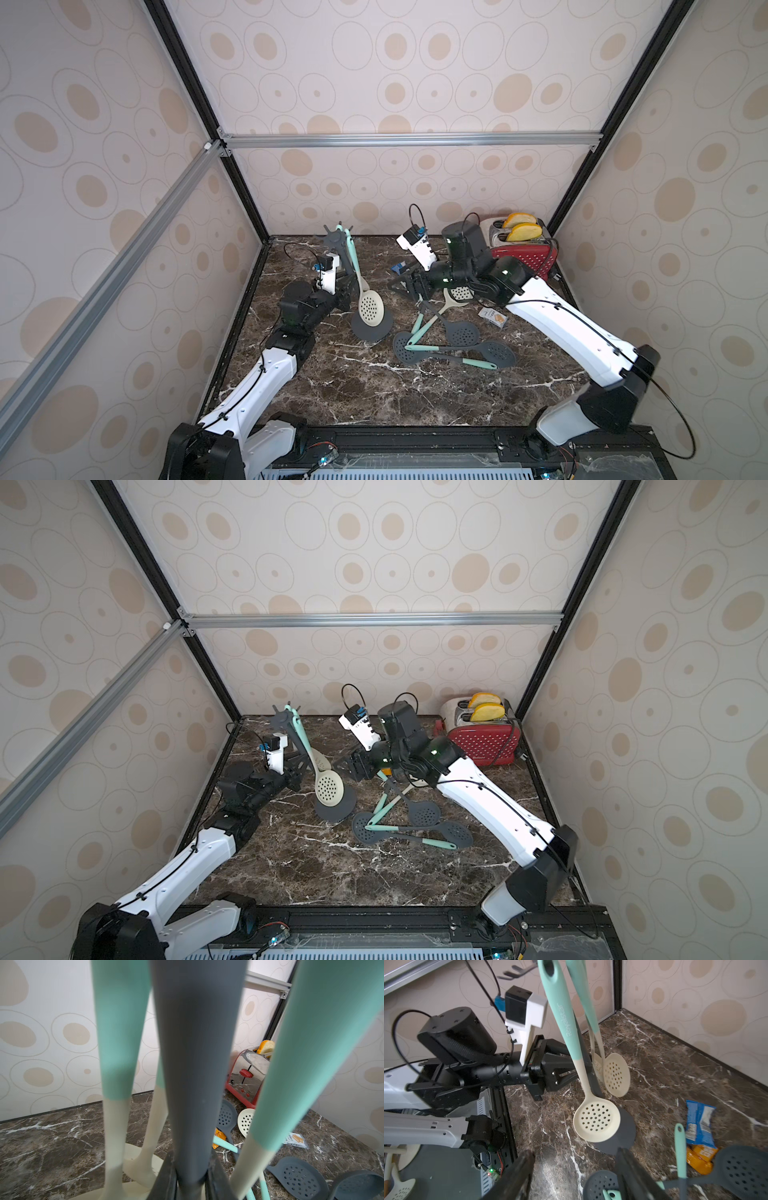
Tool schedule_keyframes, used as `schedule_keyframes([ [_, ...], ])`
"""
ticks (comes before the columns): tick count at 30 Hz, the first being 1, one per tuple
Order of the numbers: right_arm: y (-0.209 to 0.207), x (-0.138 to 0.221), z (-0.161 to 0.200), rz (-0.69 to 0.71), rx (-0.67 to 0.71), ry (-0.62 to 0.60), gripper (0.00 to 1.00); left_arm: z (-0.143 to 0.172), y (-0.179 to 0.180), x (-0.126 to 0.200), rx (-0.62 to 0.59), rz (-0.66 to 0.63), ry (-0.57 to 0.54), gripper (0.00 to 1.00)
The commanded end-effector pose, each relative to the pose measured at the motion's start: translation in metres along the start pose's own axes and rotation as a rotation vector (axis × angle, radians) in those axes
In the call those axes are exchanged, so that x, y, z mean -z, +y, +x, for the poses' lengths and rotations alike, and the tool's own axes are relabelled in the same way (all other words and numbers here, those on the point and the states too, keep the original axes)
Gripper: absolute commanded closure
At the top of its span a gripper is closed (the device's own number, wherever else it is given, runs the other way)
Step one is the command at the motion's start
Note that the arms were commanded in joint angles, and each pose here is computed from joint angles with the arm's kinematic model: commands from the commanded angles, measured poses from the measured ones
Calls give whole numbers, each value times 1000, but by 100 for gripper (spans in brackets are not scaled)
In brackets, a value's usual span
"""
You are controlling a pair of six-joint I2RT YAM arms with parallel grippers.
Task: Hang the skimmer on the kitchen utensil rack
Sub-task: Hang the skimmer on the rack, then adjust the rack at the center of the board.
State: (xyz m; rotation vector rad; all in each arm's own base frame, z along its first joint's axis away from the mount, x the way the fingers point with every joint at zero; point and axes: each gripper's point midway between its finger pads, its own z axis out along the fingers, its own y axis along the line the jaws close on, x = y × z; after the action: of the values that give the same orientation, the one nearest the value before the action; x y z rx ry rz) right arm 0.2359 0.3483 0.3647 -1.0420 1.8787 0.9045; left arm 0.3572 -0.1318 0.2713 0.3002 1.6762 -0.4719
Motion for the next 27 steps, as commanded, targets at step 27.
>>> schedule_keyframes([
  [27,-66,111,146,557,-190,97,36,-10,18,-5,106,-689,-52,100],
])
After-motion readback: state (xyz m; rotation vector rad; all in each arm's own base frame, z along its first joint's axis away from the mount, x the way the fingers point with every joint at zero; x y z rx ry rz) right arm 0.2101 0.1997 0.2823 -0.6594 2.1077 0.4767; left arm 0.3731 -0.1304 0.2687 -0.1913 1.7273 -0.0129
